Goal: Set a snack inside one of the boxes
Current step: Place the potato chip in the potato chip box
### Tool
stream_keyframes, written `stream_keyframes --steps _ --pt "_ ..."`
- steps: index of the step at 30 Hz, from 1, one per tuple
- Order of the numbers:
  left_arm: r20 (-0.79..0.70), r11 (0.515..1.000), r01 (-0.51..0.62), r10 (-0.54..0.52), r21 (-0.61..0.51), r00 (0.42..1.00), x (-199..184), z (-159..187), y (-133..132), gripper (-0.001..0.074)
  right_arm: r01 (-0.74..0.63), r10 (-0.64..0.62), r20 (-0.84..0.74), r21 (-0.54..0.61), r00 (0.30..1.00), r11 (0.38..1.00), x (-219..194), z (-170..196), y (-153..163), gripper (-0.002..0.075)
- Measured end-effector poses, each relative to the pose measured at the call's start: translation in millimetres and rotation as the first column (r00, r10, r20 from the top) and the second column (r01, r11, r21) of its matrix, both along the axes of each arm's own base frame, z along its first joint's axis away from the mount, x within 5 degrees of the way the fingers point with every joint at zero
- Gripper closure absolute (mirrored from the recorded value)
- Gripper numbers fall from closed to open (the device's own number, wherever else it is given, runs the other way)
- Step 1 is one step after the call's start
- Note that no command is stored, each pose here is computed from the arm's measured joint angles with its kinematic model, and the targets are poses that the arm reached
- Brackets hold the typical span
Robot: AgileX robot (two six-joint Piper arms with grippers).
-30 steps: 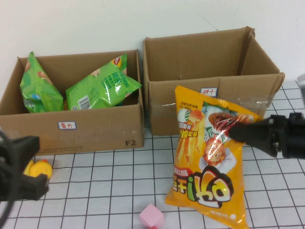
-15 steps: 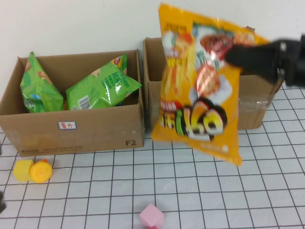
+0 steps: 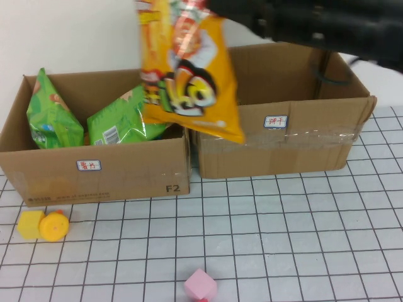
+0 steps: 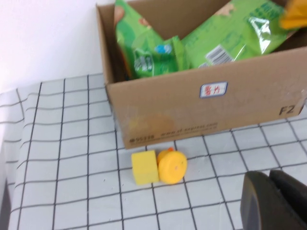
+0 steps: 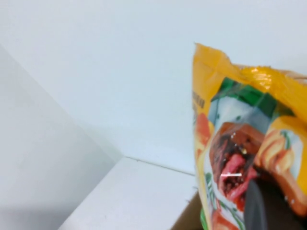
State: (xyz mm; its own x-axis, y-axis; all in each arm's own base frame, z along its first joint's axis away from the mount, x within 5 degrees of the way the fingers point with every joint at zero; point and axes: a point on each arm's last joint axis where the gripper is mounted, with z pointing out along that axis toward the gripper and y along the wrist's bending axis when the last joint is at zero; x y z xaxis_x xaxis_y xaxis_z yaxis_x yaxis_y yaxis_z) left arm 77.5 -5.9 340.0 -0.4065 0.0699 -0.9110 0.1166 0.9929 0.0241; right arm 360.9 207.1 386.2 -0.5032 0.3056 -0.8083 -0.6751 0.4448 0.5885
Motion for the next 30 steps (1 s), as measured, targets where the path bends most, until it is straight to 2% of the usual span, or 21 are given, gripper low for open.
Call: stream_keyframes --steps 7,15,24,27,30 --pt "-0.026 1.000 -0.016 0.016 0.012 1.000 -0.9 -2.2 1.8 0.0736 0.033 -0.032 -0.032 0.057 0.999 0.998 36.8 -6.5 53.5 0.0726" --pt "-0.029 1.000 -0.018 0.019 0.013 0.999 -1.0 -2.5 2.0 0.0736 0.086 -0.064 -0.165 0.129 0.984 0.988 65.2 -42.0 105.9 0.0726" --pt "-0.030 1.000 -0.021 0.022 0.017 0.999 -1.0 -2.6 2.4 0.0736 0.110 -0.086 -0.197 0.110 0.977 0.988 80.0 -75.1 123.9 0.0722" --pt "-0.027 1.000 -0.023 0.023 0.020 0.999 -1.2 -2.4 2.9 0.0736 0.103 -0.091 -0.162 0.068 0.983 0.992 83.3 -85.5 125.2 0.0662" --pt "-0.027 1.000 -0.023 0.023 0.020 0.999 -1.2 -2.4 2.9 0.0736 0.068 -0.065 -0.106 0.029 0.992 0.997 82.9 -90.0 127.1 0.0483"
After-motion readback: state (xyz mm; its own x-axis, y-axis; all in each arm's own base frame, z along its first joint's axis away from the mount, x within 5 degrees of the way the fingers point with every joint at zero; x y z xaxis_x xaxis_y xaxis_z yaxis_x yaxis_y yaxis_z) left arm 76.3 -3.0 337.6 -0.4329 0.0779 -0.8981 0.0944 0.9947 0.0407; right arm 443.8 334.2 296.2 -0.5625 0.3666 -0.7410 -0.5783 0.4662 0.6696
